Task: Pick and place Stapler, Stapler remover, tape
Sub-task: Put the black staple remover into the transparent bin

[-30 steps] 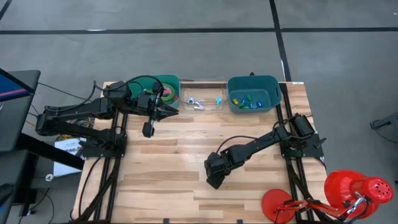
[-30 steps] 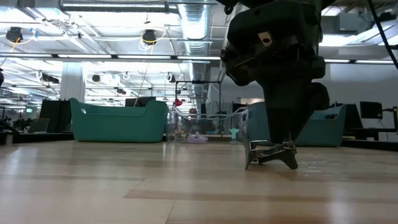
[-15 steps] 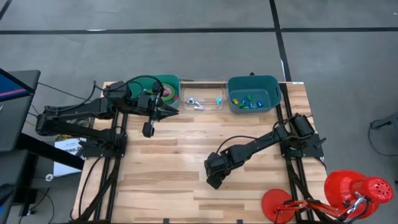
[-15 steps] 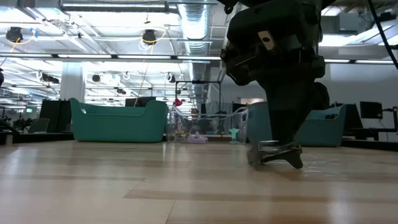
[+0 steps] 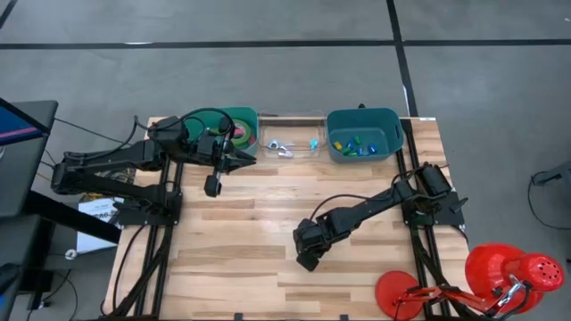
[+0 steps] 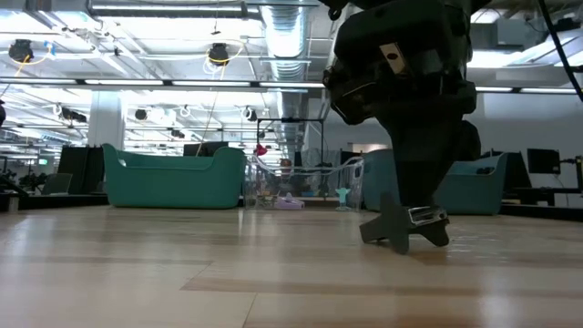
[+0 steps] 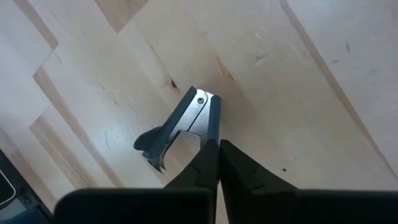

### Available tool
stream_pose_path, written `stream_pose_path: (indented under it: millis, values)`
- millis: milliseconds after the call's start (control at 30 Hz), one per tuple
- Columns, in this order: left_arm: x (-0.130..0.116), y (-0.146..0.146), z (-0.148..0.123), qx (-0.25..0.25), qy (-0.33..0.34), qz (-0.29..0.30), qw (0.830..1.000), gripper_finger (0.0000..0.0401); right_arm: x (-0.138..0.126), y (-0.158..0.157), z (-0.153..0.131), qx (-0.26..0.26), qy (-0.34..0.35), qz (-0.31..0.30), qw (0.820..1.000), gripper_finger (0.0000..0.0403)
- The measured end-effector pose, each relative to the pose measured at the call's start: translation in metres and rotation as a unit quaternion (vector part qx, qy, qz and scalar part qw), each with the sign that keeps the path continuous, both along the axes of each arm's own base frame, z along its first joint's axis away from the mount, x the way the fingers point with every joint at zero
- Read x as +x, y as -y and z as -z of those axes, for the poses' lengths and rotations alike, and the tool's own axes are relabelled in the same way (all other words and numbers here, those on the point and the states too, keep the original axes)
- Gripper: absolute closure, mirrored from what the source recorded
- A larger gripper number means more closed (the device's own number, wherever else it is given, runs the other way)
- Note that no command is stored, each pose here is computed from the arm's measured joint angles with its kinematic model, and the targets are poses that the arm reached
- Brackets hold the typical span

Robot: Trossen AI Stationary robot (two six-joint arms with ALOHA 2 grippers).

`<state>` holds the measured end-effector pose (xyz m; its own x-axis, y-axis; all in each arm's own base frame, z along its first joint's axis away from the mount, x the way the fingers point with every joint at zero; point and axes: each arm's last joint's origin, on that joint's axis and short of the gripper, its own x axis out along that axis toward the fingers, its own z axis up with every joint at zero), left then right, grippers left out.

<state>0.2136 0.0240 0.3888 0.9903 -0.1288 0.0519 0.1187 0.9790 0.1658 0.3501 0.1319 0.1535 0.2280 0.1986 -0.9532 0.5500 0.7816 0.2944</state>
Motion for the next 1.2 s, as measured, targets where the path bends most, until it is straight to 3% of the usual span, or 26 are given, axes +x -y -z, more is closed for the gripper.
stream_pose_path:
  millis: [233,433,867,1200]
  values:
    - [0.0,0.0,0.0,0.0,0.0,0.0,1.0,0.038,0.0,0.002,-0.008,0.004,0.015,-0.001,1.0,0.0402]
    - [0.0,0.0,0.0,0.0,0.0,0.0,1.0,0.038,0.0,0.011,-0.036,0.006,0.067,0.013,0.998,0.0403]
    - [0.0,0.0,0.0,0.0,0.0,0.0,1.0,0.038,-0.01,0.051,-0.099,-0.028,0.178,0.029,0.983,0.0403]
    - [0.0,0.0,0.0,0.0,0.0,0.0,1.0,0.038,-0.016,0.094,-0.131,-0.057,0.245,0.028,0.967,0.0403]
